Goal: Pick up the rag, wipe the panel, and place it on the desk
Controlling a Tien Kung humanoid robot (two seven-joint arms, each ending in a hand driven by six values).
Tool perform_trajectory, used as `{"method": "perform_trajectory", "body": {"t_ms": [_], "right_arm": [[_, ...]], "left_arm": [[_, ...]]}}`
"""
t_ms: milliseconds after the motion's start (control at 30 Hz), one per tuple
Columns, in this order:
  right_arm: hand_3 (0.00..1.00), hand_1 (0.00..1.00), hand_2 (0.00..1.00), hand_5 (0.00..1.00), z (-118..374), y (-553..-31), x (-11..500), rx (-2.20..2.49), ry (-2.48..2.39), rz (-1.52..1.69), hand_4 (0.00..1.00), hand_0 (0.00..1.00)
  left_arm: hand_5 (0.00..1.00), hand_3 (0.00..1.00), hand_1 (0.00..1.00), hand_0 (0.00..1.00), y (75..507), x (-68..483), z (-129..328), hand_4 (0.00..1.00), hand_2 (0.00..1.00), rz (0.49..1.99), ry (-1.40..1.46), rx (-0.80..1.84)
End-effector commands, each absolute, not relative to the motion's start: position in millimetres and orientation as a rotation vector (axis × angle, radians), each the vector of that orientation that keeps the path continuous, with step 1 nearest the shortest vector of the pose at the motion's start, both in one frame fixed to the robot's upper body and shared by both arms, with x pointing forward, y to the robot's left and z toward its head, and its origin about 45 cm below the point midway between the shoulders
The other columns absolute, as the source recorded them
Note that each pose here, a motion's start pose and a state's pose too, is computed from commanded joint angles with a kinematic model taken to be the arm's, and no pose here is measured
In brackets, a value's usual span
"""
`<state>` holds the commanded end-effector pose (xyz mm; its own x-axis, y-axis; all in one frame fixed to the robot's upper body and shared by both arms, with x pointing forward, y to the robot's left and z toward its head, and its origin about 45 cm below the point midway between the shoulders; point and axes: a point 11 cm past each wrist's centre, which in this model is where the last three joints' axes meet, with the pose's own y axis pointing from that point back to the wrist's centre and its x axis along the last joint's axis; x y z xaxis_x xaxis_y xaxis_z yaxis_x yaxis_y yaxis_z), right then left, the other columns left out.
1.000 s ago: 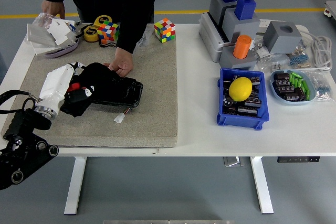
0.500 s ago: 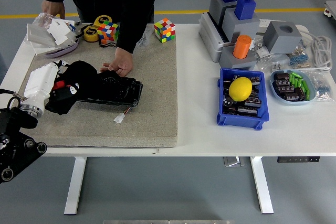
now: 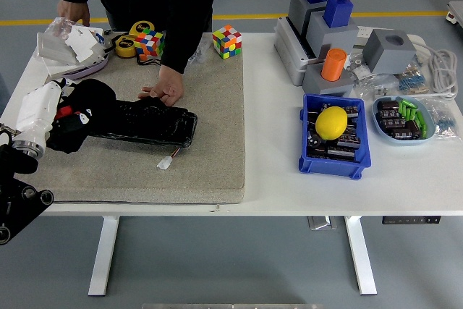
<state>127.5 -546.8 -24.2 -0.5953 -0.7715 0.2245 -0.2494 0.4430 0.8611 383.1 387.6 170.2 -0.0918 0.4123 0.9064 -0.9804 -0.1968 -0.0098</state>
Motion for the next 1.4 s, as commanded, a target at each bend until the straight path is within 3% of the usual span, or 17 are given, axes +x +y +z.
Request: {"method": "perform_trajectory", "body": {"t_ms": [300, 1400], "right_arm": [[0.616, 0.624, 0.674, 0.608, -24.2, -546.6, 127.7, 0.854, -2.082, -1.098, 0.998, 0.721], [0.614, 0.623, 0.674, 0.605, -22.8, -549.0, 127.8, 0.858, -2.086, -1.092, 0.998, 0.722]], "left_arm": [[0.111, 0.667, 0.084, 0.175, 380.7, 383.0, 164.3, 0.567, 0.215, 1.552, -0.805, 0.978], [0.108, 0.667, 0.084, 0.176, 281.2, 376.2, 156.3, 0.565, 0.215, 1.331, -0.834, 0.836]]}}
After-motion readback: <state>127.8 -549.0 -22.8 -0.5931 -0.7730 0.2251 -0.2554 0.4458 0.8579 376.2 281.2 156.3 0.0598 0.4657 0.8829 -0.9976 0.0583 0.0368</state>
